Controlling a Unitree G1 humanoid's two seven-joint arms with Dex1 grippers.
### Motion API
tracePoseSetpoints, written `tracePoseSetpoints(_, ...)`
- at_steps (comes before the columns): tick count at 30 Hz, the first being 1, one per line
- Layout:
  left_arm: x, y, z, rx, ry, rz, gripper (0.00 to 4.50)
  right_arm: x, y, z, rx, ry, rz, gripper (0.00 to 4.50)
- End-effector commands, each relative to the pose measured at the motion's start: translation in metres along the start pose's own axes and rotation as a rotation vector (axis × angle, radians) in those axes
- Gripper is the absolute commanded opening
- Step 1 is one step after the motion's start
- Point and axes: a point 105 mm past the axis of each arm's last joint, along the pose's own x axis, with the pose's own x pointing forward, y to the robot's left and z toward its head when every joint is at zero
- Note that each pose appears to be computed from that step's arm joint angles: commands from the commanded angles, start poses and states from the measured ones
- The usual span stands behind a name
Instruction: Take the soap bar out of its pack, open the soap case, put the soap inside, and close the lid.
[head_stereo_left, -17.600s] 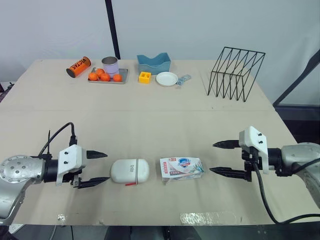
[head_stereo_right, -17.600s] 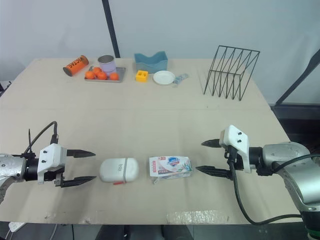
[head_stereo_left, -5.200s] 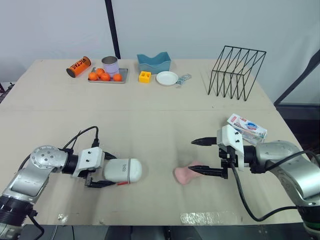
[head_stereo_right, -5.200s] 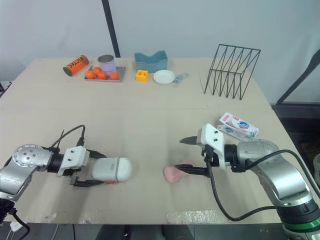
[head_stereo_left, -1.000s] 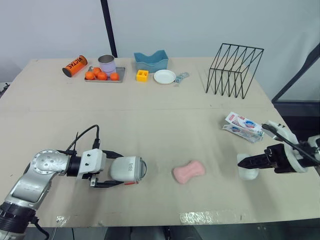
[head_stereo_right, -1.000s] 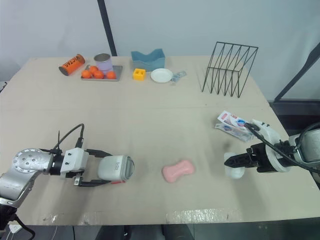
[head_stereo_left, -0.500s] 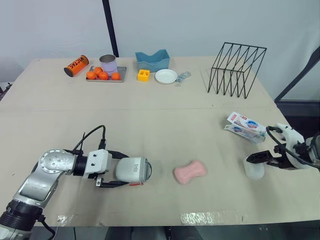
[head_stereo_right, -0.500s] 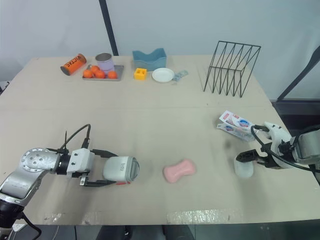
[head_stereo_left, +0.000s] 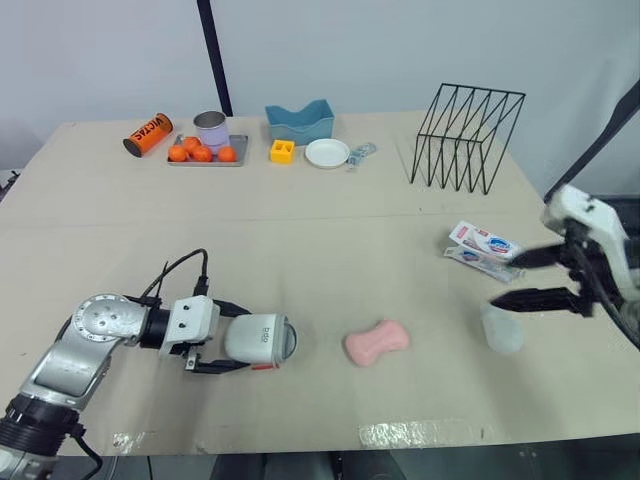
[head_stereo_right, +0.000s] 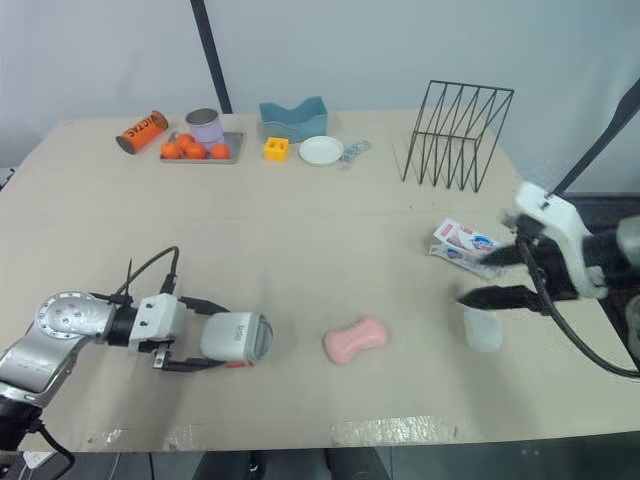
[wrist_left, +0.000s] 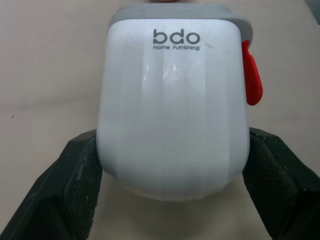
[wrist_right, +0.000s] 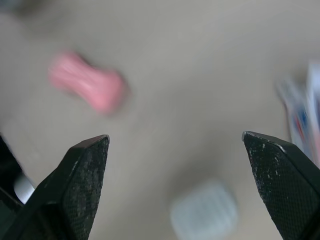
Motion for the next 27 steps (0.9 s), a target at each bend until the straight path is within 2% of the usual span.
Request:
tracePoseSetpoints(1, -0.009, 0.008, 0.009, 0.025, 0.017, 0.044, 3.47, 0.026, 0.024, 0.030, -0.109, -0.164, 0.073, 4.40)
tracePoseSetpoints(4, -0.012, 0.009, 0.010, 0.019, 0.020, 0.057, 3.47, 0.051, 0.038, 0.036, -0.144, -0.252, 0.113, 4.40)
tracePoseSetpoints(9, -0.016, 0.008, 0.013, 0.020, 0.014, 0.068, 3.47, 0.076, 0.041, 0.029, -0.114, -0.284, 0.120, 4.40)
tracePoseSetpoints(20, -0.021, 0.006, 0.014, 0.014, 0.027, 0.068, 3.47, 0.091, 0.058, 0.025, -0.152, -0.363, 0.207, 4.40)
tracePoseSetpoints(27, -0.026, 0.008, 0.021, 0.009, 0.100, 0.023, 3.47, 0.105, 0.066, 0.016, -0.176, -0.328, 0.241, 4.40)
